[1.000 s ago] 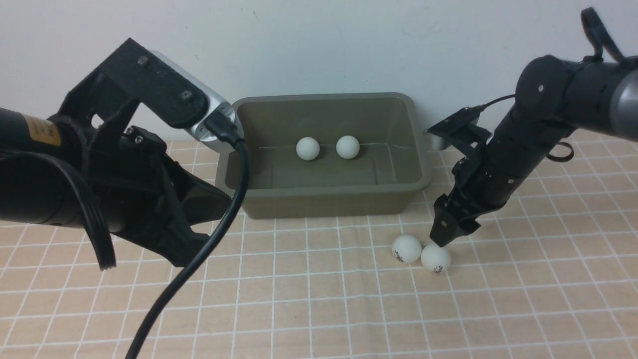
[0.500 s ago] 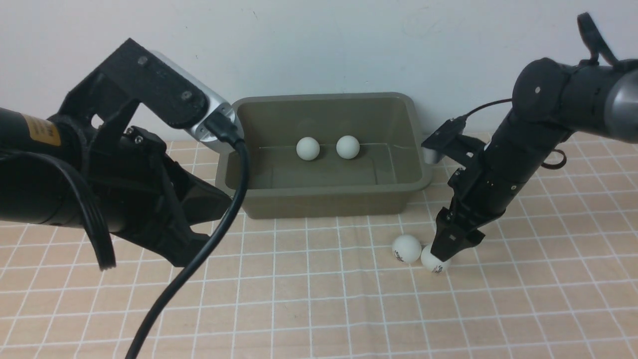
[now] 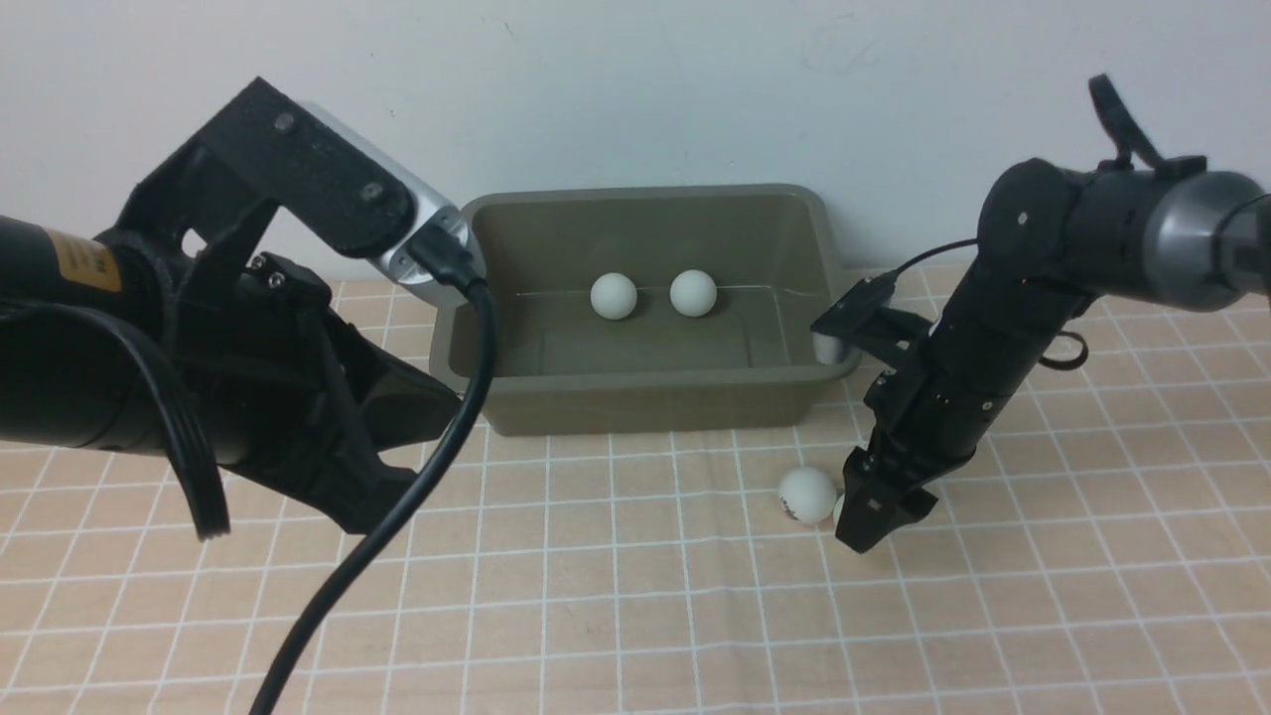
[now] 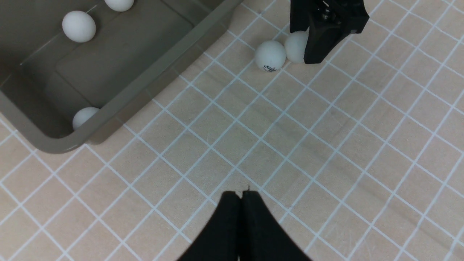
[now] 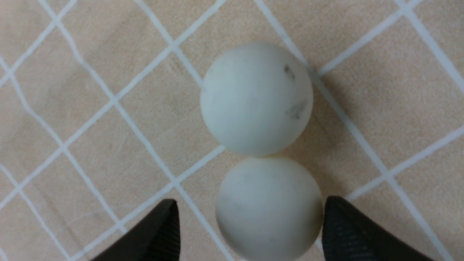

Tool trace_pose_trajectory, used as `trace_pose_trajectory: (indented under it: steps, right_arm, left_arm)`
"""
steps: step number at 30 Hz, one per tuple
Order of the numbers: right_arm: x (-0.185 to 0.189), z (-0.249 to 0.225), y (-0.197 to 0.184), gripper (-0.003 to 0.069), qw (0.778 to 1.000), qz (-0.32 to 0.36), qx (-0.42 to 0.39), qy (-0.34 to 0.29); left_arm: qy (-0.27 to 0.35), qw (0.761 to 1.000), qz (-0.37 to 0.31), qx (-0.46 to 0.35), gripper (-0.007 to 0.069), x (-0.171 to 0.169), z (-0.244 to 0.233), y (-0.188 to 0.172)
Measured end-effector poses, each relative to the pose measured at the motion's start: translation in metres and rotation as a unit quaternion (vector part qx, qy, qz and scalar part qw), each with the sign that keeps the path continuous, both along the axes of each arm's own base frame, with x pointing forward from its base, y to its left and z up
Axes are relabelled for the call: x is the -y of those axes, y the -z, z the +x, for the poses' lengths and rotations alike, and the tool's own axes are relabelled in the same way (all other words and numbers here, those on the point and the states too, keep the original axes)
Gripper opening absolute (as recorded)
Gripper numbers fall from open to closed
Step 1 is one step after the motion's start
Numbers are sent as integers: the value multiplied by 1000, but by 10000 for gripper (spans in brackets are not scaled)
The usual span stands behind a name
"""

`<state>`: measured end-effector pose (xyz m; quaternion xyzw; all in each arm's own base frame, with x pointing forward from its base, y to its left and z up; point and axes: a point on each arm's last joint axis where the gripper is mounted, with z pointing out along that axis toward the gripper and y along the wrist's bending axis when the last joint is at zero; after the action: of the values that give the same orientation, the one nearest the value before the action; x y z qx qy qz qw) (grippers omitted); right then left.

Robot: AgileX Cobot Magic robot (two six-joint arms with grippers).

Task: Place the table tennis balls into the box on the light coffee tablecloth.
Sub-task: 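Reach for and grasp a ping pong ball on the table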

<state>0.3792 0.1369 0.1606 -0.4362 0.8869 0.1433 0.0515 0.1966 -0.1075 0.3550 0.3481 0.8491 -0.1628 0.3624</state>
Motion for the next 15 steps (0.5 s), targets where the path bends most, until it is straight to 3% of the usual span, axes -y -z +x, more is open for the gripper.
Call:
trace_pose_trajectory:
  steps: [7,15]
  right_arm:
    - [7,3,2,340,998,-50,11,34]
    - [8,4,1,336,997,-58,14,43]
  left_arm:
    - [2,1000,2,-4,-69,0,-1,1]
    - [6,1000,5,-8,-69,0,-2,1]
